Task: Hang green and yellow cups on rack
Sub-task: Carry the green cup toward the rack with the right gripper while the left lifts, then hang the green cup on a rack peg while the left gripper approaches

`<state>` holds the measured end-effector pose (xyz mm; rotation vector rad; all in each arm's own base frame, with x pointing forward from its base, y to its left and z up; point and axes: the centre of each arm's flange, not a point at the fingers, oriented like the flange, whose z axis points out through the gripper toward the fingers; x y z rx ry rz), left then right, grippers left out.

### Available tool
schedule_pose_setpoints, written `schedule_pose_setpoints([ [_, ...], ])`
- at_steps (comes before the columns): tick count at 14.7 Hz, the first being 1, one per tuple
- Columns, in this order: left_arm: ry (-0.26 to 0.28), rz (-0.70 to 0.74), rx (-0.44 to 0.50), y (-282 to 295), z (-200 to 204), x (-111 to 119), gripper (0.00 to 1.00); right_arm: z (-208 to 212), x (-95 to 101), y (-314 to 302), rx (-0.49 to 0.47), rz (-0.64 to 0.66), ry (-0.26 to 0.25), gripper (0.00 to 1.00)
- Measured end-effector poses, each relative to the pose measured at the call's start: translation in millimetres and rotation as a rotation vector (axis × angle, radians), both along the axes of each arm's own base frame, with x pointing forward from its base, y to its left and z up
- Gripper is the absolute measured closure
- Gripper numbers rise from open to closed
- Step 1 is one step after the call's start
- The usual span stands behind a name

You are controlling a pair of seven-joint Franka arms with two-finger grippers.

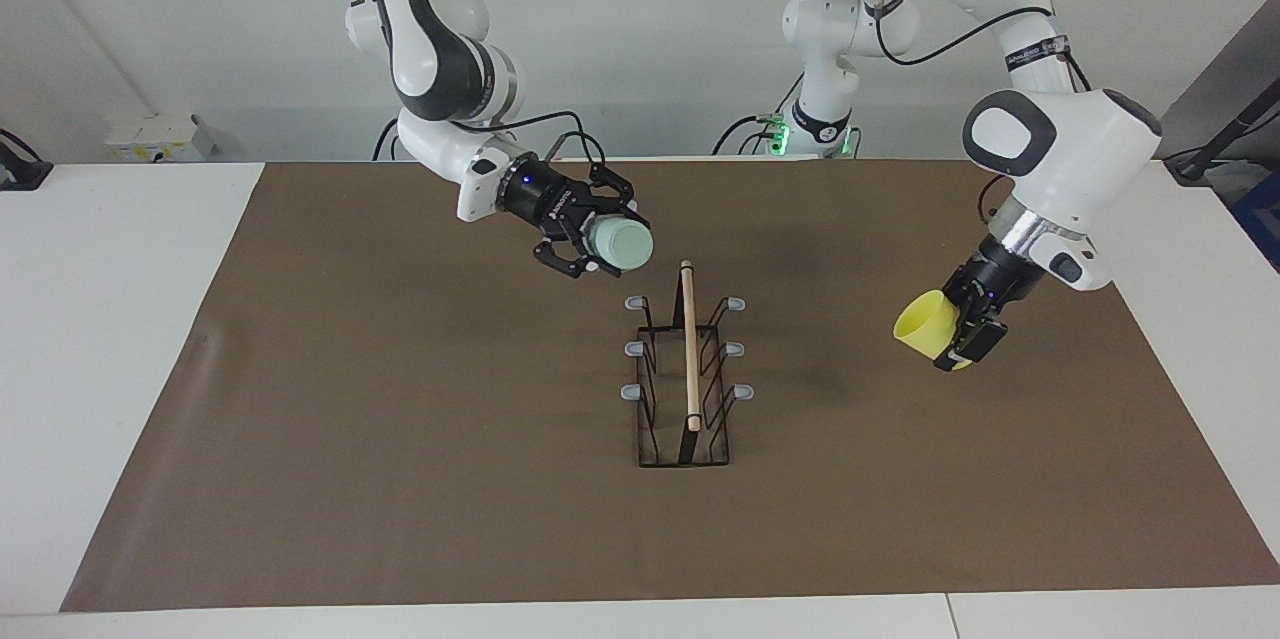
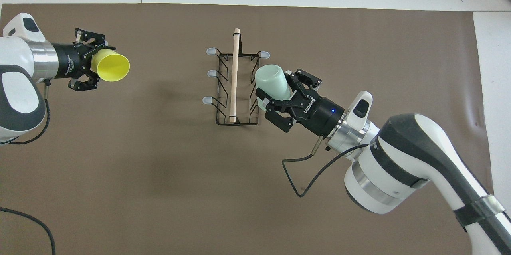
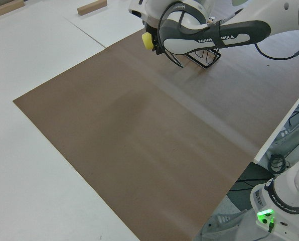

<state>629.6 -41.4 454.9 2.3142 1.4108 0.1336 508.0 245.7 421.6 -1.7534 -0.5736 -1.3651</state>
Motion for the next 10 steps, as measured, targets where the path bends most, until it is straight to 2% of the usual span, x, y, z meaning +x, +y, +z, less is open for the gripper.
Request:
schedule_pose_setpoints([
  [4, -0.042, -0.137, 0.174, -32, 16, -4, 0.33, -24, 1.6, 5, -0.038, 0.017, -0.111, 0.31],
  [10, -0.114, -0.304, 0.370, -81, 43, -18, 0.33, -47, 1.1, 11, -0.114, 0.014, -0.204, 0.31],
])
